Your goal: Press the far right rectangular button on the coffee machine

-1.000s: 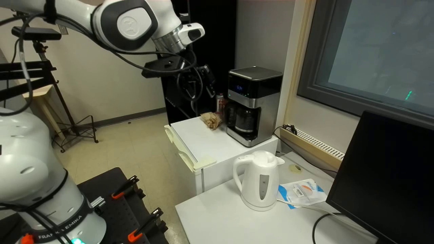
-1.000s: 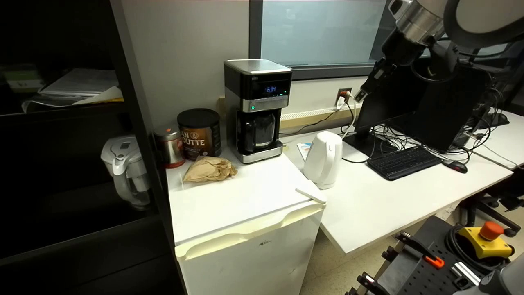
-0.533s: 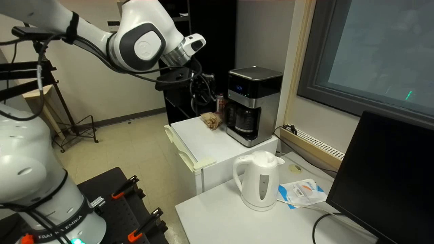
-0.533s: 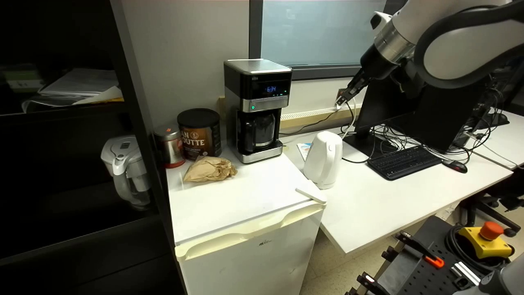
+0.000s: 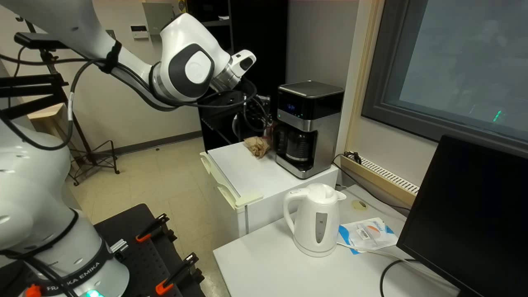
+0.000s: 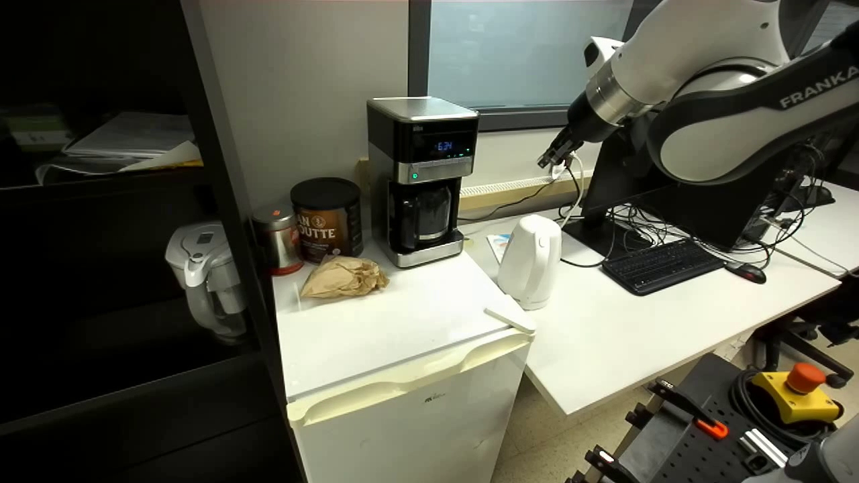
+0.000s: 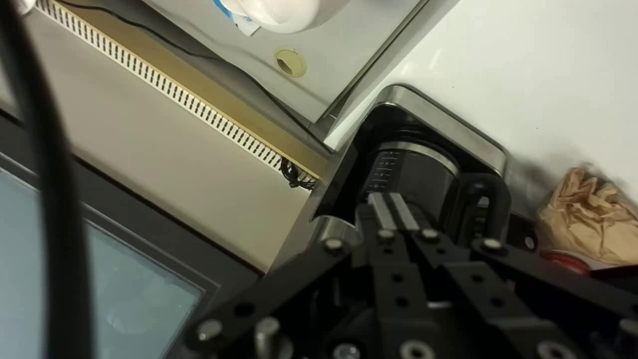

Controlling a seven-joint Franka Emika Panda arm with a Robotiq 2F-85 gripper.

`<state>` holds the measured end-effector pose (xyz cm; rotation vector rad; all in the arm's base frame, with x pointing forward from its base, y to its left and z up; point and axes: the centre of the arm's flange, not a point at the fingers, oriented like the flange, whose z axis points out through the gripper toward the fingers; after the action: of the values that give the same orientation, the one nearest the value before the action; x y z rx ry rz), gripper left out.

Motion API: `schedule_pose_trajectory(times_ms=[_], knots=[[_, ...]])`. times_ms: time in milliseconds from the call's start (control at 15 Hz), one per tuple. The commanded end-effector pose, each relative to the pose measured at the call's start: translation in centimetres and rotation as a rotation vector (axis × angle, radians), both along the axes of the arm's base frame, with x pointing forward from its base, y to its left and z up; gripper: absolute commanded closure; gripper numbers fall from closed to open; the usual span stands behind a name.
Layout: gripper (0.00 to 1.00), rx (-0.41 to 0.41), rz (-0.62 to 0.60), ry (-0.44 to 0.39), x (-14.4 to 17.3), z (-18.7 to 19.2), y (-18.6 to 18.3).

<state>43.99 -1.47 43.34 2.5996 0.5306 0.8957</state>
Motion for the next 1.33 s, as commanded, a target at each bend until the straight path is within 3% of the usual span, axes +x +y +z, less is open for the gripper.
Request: schedule_pose_trajectory(times_ms=[0,1267], knots=[[1.0,-0.033,-0.021,-0.046,3.2,-1.3,0.7],[1.0,-0.041,-0.017,-0.087,11.1,-3.9,3.7]])
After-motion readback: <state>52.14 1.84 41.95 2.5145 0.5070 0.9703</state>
